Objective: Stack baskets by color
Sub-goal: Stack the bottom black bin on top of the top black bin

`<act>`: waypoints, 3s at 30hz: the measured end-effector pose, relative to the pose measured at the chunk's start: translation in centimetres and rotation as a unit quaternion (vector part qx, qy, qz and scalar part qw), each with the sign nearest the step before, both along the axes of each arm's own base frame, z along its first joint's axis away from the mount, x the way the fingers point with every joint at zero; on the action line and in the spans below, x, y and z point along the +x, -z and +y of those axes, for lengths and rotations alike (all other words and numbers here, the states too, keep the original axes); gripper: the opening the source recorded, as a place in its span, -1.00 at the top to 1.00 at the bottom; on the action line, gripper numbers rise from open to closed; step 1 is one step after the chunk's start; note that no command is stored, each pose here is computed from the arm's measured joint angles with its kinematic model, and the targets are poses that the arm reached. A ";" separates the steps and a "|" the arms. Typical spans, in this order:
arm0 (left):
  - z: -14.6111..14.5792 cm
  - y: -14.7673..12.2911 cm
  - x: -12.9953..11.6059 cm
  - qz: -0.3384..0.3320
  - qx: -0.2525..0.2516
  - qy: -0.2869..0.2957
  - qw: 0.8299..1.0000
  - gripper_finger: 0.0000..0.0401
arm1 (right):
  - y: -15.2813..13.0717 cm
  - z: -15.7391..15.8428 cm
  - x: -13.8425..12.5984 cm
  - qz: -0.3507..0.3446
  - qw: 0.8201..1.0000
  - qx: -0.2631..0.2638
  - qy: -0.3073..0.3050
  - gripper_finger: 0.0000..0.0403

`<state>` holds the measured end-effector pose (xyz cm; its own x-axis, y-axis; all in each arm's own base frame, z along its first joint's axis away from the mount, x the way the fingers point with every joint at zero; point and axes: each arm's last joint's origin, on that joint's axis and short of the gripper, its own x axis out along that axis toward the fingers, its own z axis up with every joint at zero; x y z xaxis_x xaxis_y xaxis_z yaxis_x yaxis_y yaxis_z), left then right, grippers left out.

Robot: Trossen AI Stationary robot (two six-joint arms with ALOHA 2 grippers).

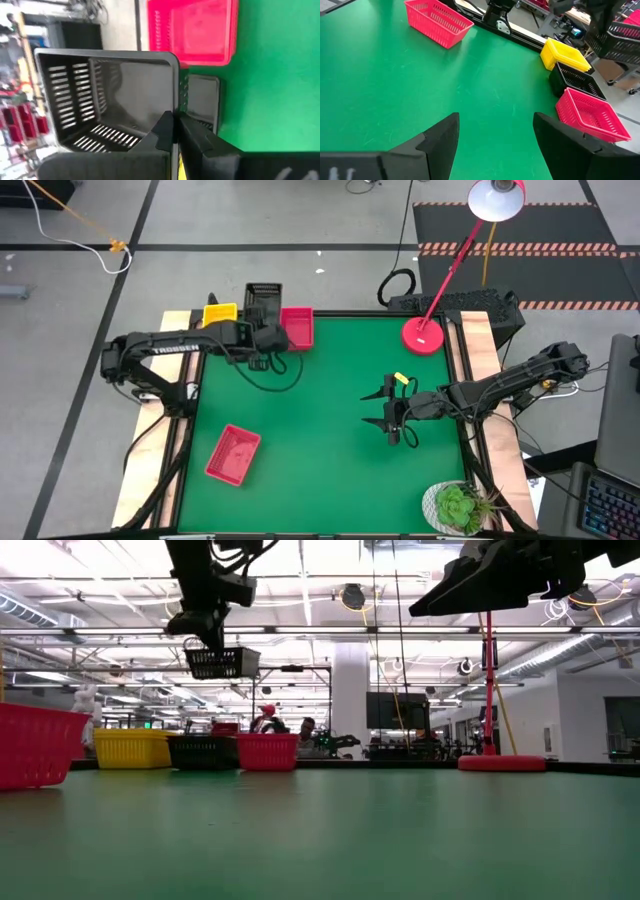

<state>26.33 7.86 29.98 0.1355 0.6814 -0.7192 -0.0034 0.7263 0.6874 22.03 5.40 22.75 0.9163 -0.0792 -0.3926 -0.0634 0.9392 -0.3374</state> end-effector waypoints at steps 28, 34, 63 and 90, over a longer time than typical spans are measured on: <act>3.7 -0.7 -2.0 -0.008 -0.030 -0.038 0.999 0.94 | 0.0 0.0 0.0 0.000 1.000 0.000 0.000 -0.24; 4.4 -0.6 -2.3 -0.006 -0.041 -0.037 0.998 0.97 | 0.0 0.0 0.0 0.000 1.000 0.000 0.000 -0.24; 5.4 6.9 -2.8 -0.002 -0.036 -0.020 0.999 0.97 | 0.0 -0.1 0.0 -0.001 1.000 0.000 0.004 -0.24; 5.4 9.7 -3.4 -0.018 -0.036 -0.020 0.999 0.86 | 0.0 -0.1 0.0 -0.001 1.000 -0.001 0.004 -0.24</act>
<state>22.95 13.21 20.29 0.1355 0.6331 -0.7621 -0.0573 0.7729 0.6319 22.04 5.33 22.74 0.9160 -0.0884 -0.3913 -0.0546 0.9388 -0.3401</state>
